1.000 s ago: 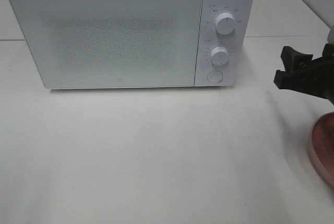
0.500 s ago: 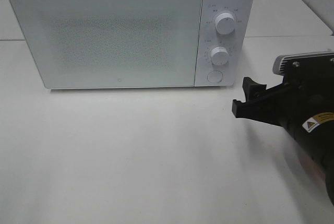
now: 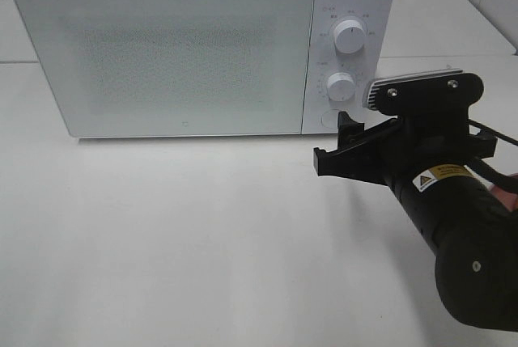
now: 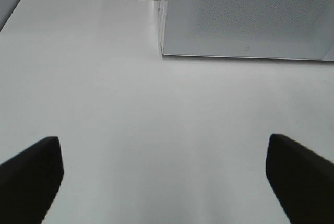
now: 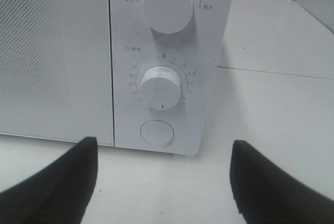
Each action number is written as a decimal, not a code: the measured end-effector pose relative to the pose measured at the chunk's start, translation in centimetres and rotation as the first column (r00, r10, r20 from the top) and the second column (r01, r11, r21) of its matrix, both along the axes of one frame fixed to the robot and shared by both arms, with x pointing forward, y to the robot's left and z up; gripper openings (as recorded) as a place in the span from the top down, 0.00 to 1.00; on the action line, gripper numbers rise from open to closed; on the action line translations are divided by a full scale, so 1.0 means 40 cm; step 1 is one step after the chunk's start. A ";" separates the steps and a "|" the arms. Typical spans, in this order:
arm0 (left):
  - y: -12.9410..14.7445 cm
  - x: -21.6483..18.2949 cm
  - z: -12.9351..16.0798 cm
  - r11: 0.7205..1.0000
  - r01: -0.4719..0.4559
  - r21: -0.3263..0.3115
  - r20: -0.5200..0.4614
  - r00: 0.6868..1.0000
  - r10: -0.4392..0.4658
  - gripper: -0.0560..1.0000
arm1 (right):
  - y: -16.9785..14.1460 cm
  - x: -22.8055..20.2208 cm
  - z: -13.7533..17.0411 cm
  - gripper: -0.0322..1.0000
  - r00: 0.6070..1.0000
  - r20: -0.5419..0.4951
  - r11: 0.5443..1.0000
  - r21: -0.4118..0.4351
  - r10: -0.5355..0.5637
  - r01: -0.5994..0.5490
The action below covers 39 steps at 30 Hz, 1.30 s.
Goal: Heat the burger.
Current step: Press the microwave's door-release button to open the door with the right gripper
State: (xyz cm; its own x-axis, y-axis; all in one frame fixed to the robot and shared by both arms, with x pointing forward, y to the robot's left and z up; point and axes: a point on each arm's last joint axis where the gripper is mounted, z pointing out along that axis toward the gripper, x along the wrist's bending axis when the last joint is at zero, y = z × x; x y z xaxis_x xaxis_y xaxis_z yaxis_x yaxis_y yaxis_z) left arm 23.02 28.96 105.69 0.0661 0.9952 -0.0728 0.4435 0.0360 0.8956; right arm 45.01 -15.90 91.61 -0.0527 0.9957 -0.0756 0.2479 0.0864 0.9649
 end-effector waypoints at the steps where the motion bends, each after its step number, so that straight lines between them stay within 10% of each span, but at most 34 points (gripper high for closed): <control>1: 0.000 0.000 0.000 1.000 0.000 0.000 0.000 1.000 0.000 0.03 | 0.000 0.000 0.000 0.28 1.000 0.000 1.000 -0.001 -0.002 0.002; 12: 0.000 0.000 0.000 1.000 0.000 0.000 0.000 1.000 0.000 0.03 | -0.001 0.000 -0.001 0.29 0.999 -0.012 0.983 0.178 -0.049 0.050; 20: 0.000 0.000 0.000 1.000 0.000 0.000 0.000 1.000 0.000 0.03 | -0.001 0.000 -0.001 0.38 0.990 -0.054 0.854 0.501 -0.129 0.139; 25: 0.000 0.000 0.000 1.000 0.000 0.000 0.000 1.000 0.000 0.03 | 0.000 0.000 -0.002 0.54 0.973 -0.128 0.602 0.768 -0.190 0.219; 28: 0.000 0.000 0.000 1.000 0.000 0.000 0.000 1.000 0.000 0.03 | 0.000 -0.001 -0.004 0.57 0.970 -0.145 0.561 0.795 -0.195 0.231; 30: 0.000 0.000 0.000 1.000 0.000 0.000 0.000 1.000 0.000 0.03 | 0.001 -0.002 -0.009 0.68 0.957 -0.206 0.419 0.865 -0.205 0.276; 33: 0.000 0.000 0.000 1.000 0.000 0.000 0.000 1.000 0.000 0.03 | 0.002 -0.003 -0.010 0.71 0.953 -0.222 0.380 0.880 -0.205 0.287; 35: 0.000 0.000 0.000 1.000 0.000 0.000 0.000 1.000 0.000 0.03 | 0.004 -0.006 -0.020 0.79 0.933 -0.299 0.240 0.908 -0.202 0.343; 39: 0.000 0.000 0.000 1.000 0.000 0.000 0.000 1.000 0.000 0.03 | 0.007 -0.009 -0.027 0.89 0.916 -0.352 0.161 0.909 -0.194 0.383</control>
State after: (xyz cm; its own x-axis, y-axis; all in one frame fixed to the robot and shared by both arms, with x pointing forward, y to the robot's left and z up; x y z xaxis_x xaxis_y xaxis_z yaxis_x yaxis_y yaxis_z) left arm 23.02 28.96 105.69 0.0661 0.9952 -0.0728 0.4435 0.0360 0.8956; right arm 44.66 -15.63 90.52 0.3426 0.2439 0.9073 0.1444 -0.9679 0.2057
